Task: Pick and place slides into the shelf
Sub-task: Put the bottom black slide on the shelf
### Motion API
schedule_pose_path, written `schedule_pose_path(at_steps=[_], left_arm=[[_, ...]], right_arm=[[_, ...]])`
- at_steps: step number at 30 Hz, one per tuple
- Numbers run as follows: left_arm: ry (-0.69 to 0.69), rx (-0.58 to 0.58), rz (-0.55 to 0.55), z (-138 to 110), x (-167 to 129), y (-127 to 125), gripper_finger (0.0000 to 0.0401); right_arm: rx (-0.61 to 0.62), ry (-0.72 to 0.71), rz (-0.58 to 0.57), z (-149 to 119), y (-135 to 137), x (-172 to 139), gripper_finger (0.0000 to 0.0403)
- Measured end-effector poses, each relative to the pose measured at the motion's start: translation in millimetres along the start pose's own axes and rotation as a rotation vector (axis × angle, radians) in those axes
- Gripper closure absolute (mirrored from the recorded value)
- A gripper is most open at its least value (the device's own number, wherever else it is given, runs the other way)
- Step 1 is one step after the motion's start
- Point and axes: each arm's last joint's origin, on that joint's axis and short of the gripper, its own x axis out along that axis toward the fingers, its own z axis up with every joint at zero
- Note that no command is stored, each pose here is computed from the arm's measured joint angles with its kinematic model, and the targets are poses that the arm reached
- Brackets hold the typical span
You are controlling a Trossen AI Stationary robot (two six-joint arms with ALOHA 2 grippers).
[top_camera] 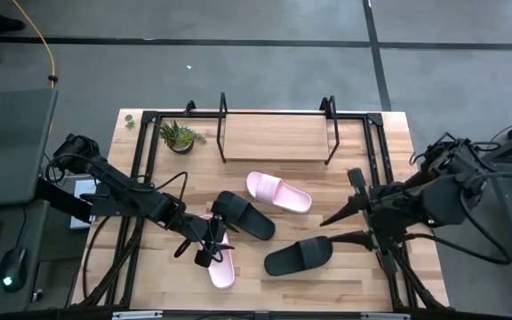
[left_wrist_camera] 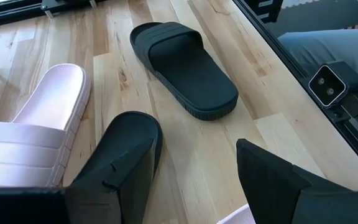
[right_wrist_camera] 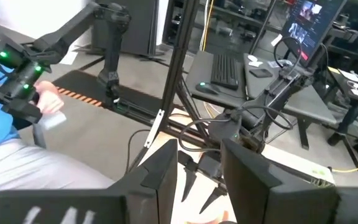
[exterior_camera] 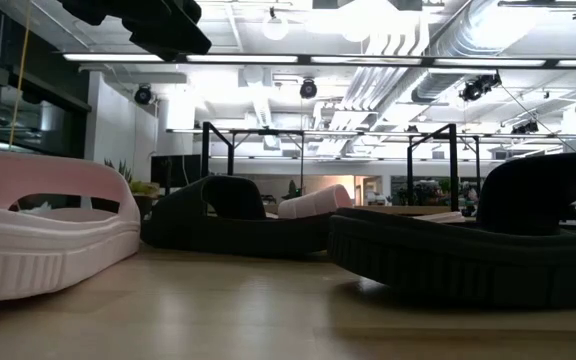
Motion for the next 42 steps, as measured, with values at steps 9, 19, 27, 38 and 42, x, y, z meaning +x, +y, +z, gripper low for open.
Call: schedule_pose_path(at_steps=[9, 19, 27, 38, 42], left_arm=[[0.000, -0.001, 0.000, 0, 0, 0, 0.0190], [0.003, 0.001, -0.005, 0, 0, 0, 0.0190], [0.005, 0.054, 0.032, -1, 0, 1, 0.0190], [-0.073, 0.054, 0.151, 12, -31, 12, 0.0190], [-0.112, 0.042, 0.167, 17, -44, 15, 0.0190]], right_arm=[[-0.030, 0.016, -0.067, -1, -4, 5, 0.0288], [0.146, -0.059, -0.226, -7, -68, -85, 0.0288], [0.144, -0.065, -0.207, -24, -76, -131, 0.0288], [0.112, -0.159, -0.228, -102, -65, -128, 0.0288], [0.150, -0.233, -0.241, -143, -59, -124, 0.0288]])
